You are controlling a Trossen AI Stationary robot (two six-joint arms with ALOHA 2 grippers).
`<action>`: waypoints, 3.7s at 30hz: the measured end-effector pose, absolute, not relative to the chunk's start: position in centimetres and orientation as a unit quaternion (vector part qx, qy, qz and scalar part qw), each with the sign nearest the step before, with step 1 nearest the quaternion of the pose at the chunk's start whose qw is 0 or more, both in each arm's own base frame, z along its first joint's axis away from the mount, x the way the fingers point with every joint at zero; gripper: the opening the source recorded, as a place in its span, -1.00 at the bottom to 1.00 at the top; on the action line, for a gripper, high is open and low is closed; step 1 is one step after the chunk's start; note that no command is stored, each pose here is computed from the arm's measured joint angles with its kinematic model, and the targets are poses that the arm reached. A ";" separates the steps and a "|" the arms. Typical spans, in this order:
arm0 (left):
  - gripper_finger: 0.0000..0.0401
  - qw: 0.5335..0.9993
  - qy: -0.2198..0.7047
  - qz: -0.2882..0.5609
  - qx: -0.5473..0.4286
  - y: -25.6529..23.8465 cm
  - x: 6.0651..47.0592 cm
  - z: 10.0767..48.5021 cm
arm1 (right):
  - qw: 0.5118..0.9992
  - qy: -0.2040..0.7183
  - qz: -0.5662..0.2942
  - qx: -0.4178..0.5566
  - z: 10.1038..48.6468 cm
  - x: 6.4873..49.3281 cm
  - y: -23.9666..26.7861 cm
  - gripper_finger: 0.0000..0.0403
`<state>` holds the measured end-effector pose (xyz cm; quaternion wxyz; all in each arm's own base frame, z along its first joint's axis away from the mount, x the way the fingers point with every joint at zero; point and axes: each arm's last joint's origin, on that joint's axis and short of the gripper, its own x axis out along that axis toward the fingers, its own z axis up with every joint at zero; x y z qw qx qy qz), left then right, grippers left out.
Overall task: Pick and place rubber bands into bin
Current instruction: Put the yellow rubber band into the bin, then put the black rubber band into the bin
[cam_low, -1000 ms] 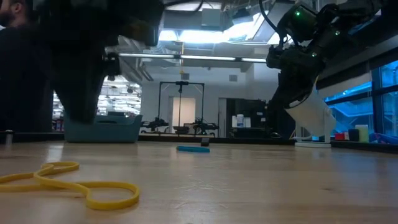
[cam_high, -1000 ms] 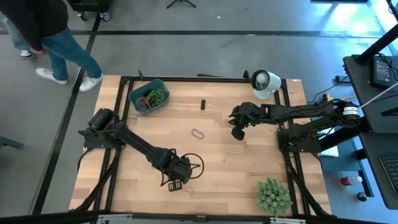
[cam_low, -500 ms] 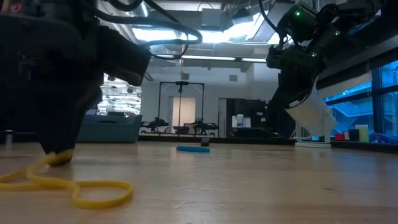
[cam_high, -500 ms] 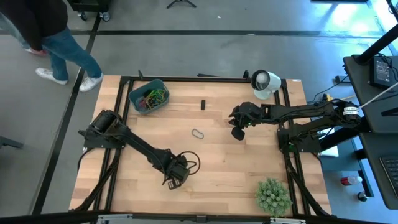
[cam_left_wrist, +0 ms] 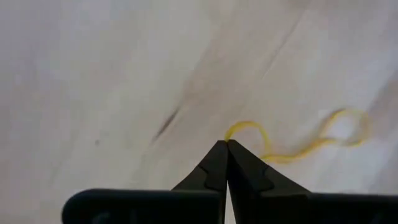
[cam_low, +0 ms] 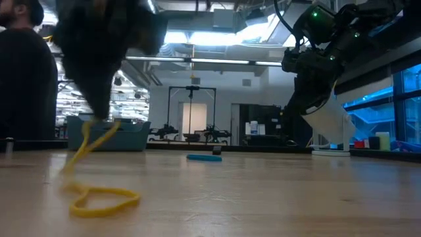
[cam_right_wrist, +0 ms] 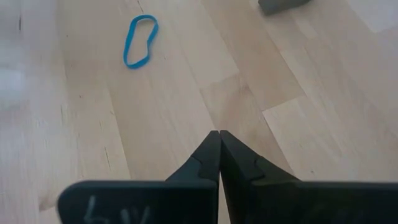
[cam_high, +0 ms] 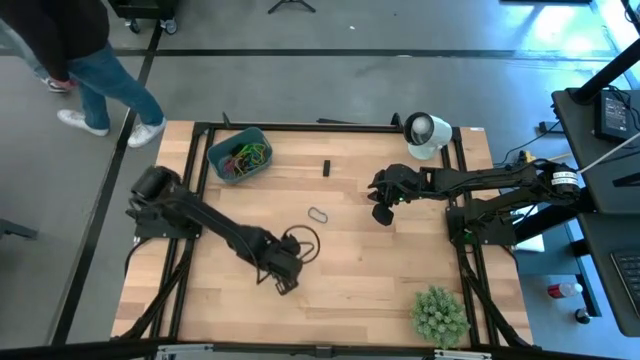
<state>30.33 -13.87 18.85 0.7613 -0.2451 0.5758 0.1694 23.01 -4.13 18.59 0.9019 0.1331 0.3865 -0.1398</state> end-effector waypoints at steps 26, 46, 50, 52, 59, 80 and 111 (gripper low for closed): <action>-0.99 0.713 0.434 0.500 -0.229 8.1 17.8 32.2 | 0.898 0.376 -0.154 0.167 18.6 23.1 -4.1 -0.95; -0.99 0.667 0.518 0.450 -0.290 17.4 12.9 23.6 | 0.907 0.250 -0.239 0.240 20.1 24.2 -4.8 -0.95; -0.98 0.683 0.512 0.435 -0.287 17.8 13.4 21.6 | 0.899 0.242 -0.247 0.267 20.1 24.2 -4.8 -0.95; -0.94 0.687 0.512 0.427 -0.288 18.1 13.6 21.0 | 0.895 0.238 -0.251 0.281 20.1 24.2 -4.8 -0.95; -0.67 0.673 0.545 0.411 -0.286 18.6 13.9 19.6 | 0.883 0.227 -0.262 0.315 20.1 24.2 -4.8 -0.95; -0.16 0.705 0.514 0.418 -0.250 18.9 14.6 25.8 | 0.894 0.216 -0.257 0.296 20.4 24.4 -4.9 -0.95; -0.23 0.781 0.444 0.369 -0.237 14.4 12.3 26.8 | 0.727 0.477 -0.378 0.319 16.3 42.6 -17.3 0.02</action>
